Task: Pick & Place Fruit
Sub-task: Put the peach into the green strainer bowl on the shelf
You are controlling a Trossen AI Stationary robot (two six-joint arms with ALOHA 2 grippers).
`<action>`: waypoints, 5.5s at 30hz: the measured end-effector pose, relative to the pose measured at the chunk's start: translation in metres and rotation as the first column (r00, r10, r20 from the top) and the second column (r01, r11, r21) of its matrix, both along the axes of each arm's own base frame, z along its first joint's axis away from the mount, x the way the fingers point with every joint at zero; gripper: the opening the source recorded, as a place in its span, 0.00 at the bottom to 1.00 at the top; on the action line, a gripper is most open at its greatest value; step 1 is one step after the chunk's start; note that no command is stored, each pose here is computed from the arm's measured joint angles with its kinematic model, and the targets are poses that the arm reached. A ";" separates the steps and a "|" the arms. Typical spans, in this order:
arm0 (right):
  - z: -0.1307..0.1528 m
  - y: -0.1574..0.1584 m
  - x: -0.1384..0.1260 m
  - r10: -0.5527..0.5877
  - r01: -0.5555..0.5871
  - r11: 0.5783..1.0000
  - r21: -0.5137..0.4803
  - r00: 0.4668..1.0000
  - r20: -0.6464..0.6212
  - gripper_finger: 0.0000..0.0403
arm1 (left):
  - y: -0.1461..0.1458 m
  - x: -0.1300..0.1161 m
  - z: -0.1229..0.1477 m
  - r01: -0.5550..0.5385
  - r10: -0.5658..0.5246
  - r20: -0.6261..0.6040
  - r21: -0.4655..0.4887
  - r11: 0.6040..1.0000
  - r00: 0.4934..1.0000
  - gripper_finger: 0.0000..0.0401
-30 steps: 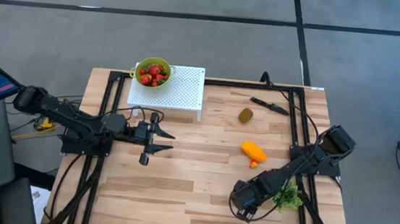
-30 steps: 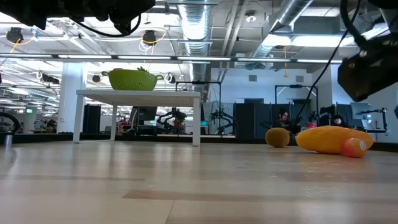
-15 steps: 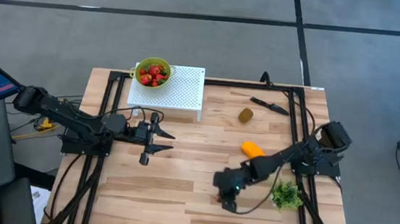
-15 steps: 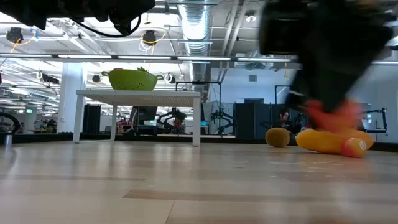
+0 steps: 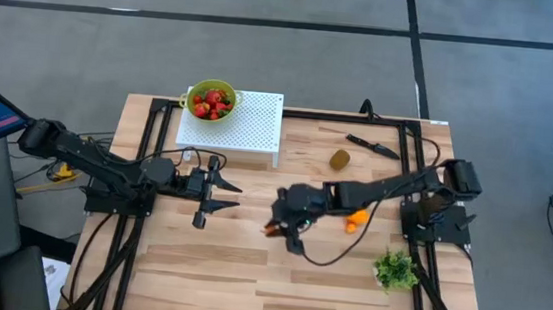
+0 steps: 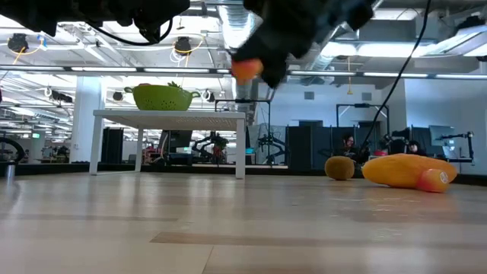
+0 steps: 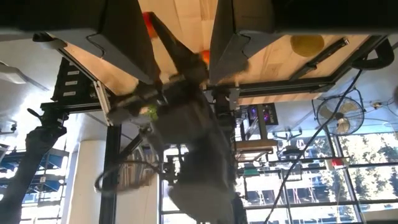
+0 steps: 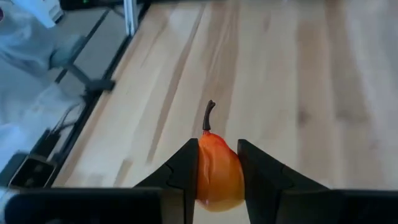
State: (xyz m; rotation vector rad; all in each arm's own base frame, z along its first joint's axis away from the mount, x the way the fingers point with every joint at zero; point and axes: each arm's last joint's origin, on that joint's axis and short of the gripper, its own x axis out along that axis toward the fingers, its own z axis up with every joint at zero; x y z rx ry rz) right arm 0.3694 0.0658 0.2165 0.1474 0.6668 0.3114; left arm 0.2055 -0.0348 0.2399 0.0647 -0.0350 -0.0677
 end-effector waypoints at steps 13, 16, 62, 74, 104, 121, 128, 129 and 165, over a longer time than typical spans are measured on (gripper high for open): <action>0.072 -0.020 0.023 -0.007 0.013 0.998 -0.057 0.994 0.113 0.22 | 0.000 0.000 0.000 0.000 0.000 -0.003 0.001 1.000 1.000 0.36; 0.083 -0.020 0.025 0.010 0.001 0.997 -0.079 0.989 0.146 0.22 | 0.000 0.000 0.000 0.000 0.000 -0.003 0.000 1.000 1.000 0.36; 0.105 -0.057 0.033 -0.071 0.119 0.980 -0.161 0.958 0.277 0.22 | 0.017 0.020 0.003 -0.056 0.043 0.205 0.059 0.997 0.978 0.25; 0.105 -0.057 0.033 -0.071 0.118 0.980 -0.161 0.959 0.274 0.22 | 0.017 0.020 0.003 -0.056 0.042 0.210 0.057 0.997 0.977 0.02; 0.072 -0.081 0.014 -0.327 0.307 0.940 -0.147 0.935 -0.138 0.84 | 0.046 0.003 0.026 -0.363 0.312 0.315 0.117 0.925 0.896 0.01; 0.073 -0.072 0.015 -0.296 0.278 0.949 -0.147 0.948 -0.119 0.79 | 0.120 -0.020 0.016 -0.920 0.909 0.167 0.151 0.360 0.383 0.02; 0.073 -0.072 0.015 -0.297 0.279 0.949 -0.147 0.947 -0.119 0.79 | 0.123 -0.020 0.008 -0.922 0.923 0.105 0.163 0.351 0.370 0.02; 0.073 -0.072 0.015 -0.297 0.279 0.949 -0.147 0.947 -0.119 0.79 | 0.123 -0.020 0.008 -0.921 0.923 0.102 0.165 0.352 0.371 0.02; 0.048 -0.040 -0.033 -0.475 0.336 0.879 -0.339 0.676 -0.563 0.79 | 0.042 0.007 0.001 -0.383 0.382 0.046 0.015 0.924 0.923 0.33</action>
